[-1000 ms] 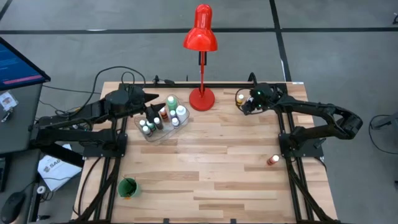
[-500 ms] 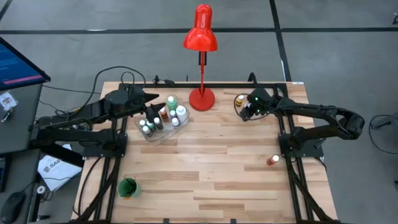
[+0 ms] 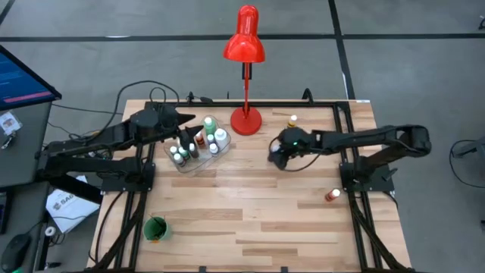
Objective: Pick & Place Paint Supplies
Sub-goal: Put the blue paint bottle into the transparent bin
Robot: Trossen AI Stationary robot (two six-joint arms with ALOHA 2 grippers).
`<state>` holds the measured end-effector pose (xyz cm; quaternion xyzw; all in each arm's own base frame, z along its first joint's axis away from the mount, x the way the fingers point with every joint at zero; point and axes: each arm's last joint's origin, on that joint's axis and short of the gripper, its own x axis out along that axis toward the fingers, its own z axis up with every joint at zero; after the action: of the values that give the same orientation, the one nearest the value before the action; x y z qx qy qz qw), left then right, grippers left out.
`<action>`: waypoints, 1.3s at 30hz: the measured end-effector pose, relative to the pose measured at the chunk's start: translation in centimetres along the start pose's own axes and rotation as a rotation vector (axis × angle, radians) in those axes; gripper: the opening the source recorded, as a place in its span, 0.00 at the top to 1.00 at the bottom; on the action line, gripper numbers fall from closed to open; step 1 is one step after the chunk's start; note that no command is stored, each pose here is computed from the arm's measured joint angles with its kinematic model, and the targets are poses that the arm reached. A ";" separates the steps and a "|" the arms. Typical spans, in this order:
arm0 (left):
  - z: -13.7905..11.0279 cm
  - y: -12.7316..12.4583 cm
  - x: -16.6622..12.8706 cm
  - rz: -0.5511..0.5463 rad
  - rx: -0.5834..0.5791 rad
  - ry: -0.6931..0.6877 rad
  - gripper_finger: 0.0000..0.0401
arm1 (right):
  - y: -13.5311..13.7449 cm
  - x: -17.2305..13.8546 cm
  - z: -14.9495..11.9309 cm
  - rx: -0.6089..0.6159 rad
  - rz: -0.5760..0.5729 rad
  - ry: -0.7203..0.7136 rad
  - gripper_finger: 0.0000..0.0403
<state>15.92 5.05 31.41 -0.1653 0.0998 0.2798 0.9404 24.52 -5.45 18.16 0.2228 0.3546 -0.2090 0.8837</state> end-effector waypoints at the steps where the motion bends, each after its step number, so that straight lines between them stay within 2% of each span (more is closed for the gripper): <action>1: 0.0 0.0 0.1 0.001 0.001 0.004 0.26 | 0.8 0.3 0.5 -0.029 0.015 -0.001 0.63; 10: -0.3 -0.1 0.9 0.010 0.008 0.027 0.26 | 7.4 4.1 5.2 -0.327 0.101 -0.024 0.60; 16: -0.4 -0.2 1.2 0.014 0.010 0.035 0.26 | 10.1 7.5 6.4 -0.465 0.134 -0.006 0.62; 22: -0.4 -0.2 1.2 0.011 0.011 0.036 0.26 | 11.8 10.5 6.5 -0.506 0.143 0.018 0.59; 27: -0.5 -0.3 1.2 -0.016 0.012 0.051 0.26 | 12.6 11.8 6.5 -0.516 0.144 0.042 0.57; 35: -0.5 -0.3 1.2 -0.017 0.014 0.051 0.26 | 12.7 11.9 6.6 -0.518 0.137 0.062 0.58; 39: -0.5 -0.4 1.2 -0.043 0.014 0.061 0.26 | 12.7 11.4 7.1 -0.497 0.141 0.043 0.51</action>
<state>17.09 5.18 30.65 -0.1693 0.1268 0.2536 0.9439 42.52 -1.37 17.68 0.0274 0.3976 -0.0488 0.9159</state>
